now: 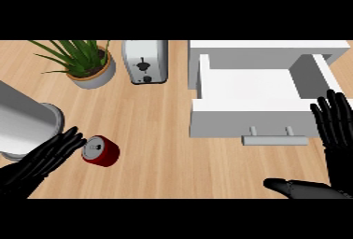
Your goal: Pick up the can, place it into the drawer and close the drawer
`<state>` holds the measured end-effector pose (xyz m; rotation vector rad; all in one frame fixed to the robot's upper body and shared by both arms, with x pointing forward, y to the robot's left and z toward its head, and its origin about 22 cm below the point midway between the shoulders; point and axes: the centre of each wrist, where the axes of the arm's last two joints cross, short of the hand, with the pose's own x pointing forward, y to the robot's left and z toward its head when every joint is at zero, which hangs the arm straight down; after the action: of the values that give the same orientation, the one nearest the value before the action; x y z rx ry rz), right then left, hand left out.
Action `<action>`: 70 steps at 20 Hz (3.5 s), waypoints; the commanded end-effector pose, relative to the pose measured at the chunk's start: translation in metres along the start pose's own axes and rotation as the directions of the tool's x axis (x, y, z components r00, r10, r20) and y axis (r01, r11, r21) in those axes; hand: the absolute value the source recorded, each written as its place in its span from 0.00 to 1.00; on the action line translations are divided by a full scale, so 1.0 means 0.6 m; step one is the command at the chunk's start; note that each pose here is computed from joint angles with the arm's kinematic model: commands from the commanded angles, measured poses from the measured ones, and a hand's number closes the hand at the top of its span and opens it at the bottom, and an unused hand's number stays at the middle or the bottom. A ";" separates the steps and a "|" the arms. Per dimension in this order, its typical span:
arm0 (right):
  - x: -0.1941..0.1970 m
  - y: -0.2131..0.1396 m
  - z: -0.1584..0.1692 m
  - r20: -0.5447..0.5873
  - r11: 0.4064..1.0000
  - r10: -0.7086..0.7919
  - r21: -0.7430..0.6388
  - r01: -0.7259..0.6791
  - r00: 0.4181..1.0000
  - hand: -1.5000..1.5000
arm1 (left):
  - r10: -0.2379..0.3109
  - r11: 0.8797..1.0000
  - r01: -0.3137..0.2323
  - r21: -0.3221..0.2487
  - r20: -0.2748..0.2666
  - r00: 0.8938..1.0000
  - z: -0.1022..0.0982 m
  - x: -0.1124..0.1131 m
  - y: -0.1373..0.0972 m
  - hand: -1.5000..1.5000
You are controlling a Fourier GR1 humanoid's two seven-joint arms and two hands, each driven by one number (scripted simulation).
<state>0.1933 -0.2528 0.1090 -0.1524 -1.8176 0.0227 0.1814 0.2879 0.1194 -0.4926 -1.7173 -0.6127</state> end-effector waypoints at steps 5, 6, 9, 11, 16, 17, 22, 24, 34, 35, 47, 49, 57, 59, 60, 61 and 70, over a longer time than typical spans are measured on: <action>-0.018 -0.024 0.022 -0.035 1.000 0.005 -0.011 -0.005 0.999 0.00 | 0.050 0.999 -0.050 0.005 -0.045 0.998 0.040 -0.010 0.045 0.00; -0.028 -0.049 0.052 -0.039 1.000 0.019 -0.001 -0.019 0.999 0.00 | 0.051 0.999 -0.051 0.006 -0.041 0.998 0.029 0.009 0.043 0.00; -0.001 -0.025 0.018 -0.037 1.000 0.009 0.009 -0.008 0.999 0.00 | 0.064 0.998 -0.063 0.024 -0.059 0.996 0.027 0.010 0.073 0.00; -0.024 -0.037 0.055 -0.054 0.999 0.009 -0.031 -0.011 0.999 0.00 | 0.068 0.997 -0.066 0.031 -0.087 0.994 0.057 -0.035 0.047 0.00; -0.020 -0.037 0.042 -0.035 1.000 -0.006 -0.008 0.006 0.999 0.00 | 0.049 0.998 -0.045 0.047 -0.090 0.995 0.021 -0.014 0.068 0.00; -0.039 -0.019 0.083 -0.039 1.000 -0.004 -0.020 0.004 0.999 0.00 | 0.049 0.998 -0.046 0.033 -0.104 0.993 -0.018 -0.021 0.058 0.00; -0.028 -0.029 0.048 -0.026 0.999 0.025 -0.019 -0.026 0.999 0.00 | 0.070 0.996 -0.065 0.058 -0.102 0.992 0.028 -0.052 0.075 0.00; -0.058 -0.048 0.044 -0.019 1.000 -0.002 -0.015 0.001 1.000 0.00 | 0.068 0.997 -0.063 0.050 -0.111 0.991 -0.003 -0.084 0.076 0.00; -0.065 -0.067 0.072 -0.030 1.000 0.009 -0.013 -0.010 1.000 0.00 | 0.062 0.995 -0.052 0.082 -0.133 0.989 0.019 -0.143 0.066 0.00; -0.061 -0.043 0.053 -0.030 1.000 0.013 -0.026 -0.014 0.999 0.00 | 0.052 0.996 -0.043 0.077 -0.119 0.992 0.025 -0.155 0.060 0.00; -0.072 -0.071 0.051 -0.026 1.000 0.007 -0.026 -0.007 1.000 0.00 | 0.028 0.992 -0.008 0.124 -0.160 0.987 0.021 -0.229 0.103 0.00; -0.056 -0.059 0.036 -0.029 1.000 0.009 -0.019 -0.009 1.000 0.00 | 0.019 0.993 0.002 0.116 -0.183 0.983 0.025 -0.260 0.117 0.00; -0.041 -0.063 0.040 -0.029 1.000 0.007 -0.011 -0.008 1.000 0.00 | 0.031 0.993 -0.011 0.117 -0.174 0.984 0.038 -0.277 0.121 0.00; -0.044 -0.082 0.030 -0.015 1.000 -0.006 -0.015 0.005 1.000 0.00 | 0.037 0.991 -0.013 0.132 -0.185 0.982 0.031 -0.314 0.132 0.00; -0.072 -0.044 0.073 -0.016 1.000 0.002 -0.023 -0.002 1.000 0.00 | 0.034 0.993 -0.012 0.115 -0.184 0.982 0.061 -0.301 0.129 0.00; -0.058 -0.072 0.080 -0.021 0.999 0.023 -0.027 -0.023 1.000 0.00 | 0.020 0.994 0.003 0.113 -0.198 0.980 0.038 -0.308 0.128 0.00; -0.048 -0.071 0.051 -0.031 1.000 0.022 -0.019 -0.023 0.999 0.00 | 0.058 0.988 -0.024 0.154 -0.223 0.973 0.036 -0.333 0.177 0.00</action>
<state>0.1627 -0.2981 0.0785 -0.1813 -1.7968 0.0132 0.2629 0.3679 -0.0673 -0.2468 -1.5043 -0.4944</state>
